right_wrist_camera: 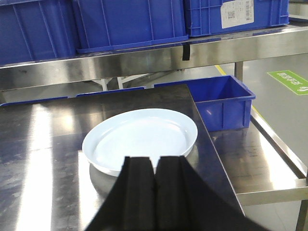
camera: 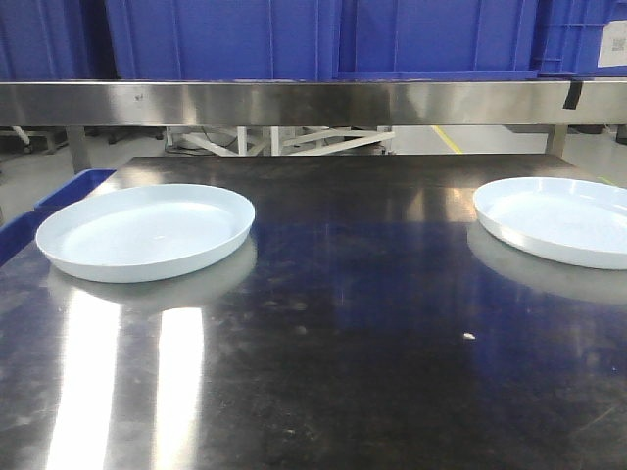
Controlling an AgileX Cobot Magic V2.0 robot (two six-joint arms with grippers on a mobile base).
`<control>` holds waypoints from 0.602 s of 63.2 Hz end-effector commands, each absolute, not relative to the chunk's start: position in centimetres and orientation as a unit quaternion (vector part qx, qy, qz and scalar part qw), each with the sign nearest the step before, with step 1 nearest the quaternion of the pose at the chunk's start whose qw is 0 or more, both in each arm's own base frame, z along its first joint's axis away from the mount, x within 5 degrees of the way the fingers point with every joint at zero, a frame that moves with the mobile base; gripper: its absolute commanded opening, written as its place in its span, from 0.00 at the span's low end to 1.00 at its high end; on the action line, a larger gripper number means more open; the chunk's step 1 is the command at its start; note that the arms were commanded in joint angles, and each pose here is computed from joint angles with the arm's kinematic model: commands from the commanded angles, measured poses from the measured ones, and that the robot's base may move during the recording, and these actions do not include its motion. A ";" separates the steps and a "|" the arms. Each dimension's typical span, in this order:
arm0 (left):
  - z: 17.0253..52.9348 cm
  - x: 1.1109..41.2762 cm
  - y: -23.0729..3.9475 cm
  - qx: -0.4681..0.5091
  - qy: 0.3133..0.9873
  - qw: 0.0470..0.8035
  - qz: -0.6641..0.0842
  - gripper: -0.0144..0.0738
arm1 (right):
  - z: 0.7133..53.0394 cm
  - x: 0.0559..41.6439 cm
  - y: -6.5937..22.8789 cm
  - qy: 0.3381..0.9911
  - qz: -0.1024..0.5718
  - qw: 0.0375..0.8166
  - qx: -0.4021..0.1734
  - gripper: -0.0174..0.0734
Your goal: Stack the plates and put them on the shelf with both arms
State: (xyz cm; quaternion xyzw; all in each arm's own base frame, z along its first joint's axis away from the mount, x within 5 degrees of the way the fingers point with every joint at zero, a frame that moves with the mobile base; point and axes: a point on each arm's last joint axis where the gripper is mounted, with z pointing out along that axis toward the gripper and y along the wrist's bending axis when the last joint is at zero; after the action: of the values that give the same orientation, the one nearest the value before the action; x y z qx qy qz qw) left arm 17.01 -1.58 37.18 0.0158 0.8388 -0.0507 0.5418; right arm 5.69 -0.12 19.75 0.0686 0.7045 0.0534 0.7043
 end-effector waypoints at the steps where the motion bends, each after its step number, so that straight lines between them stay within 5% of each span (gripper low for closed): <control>1: 39.3 17.1 -1.6 0.015 0.803 0.594 -0.053 0.27 | 21.2 5.4 -0.2 0.658 0.049 0.748 0.063 0.25; 38: 39.4 17.5 -1.6 0.011 0.794 0.605 -0.058 0.27 | 21.2 5.4 -0.1 0.658 0.062 0.747 0.070 0.25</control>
State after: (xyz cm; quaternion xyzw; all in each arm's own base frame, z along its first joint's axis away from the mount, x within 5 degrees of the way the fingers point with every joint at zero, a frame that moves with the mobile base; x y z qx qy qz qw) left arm 17.38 -1.58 37.34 0.0152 0.8310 -0.0500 0.5538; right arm 5.69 -0.11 19.75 0.0738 0.7040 0.0594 0.7039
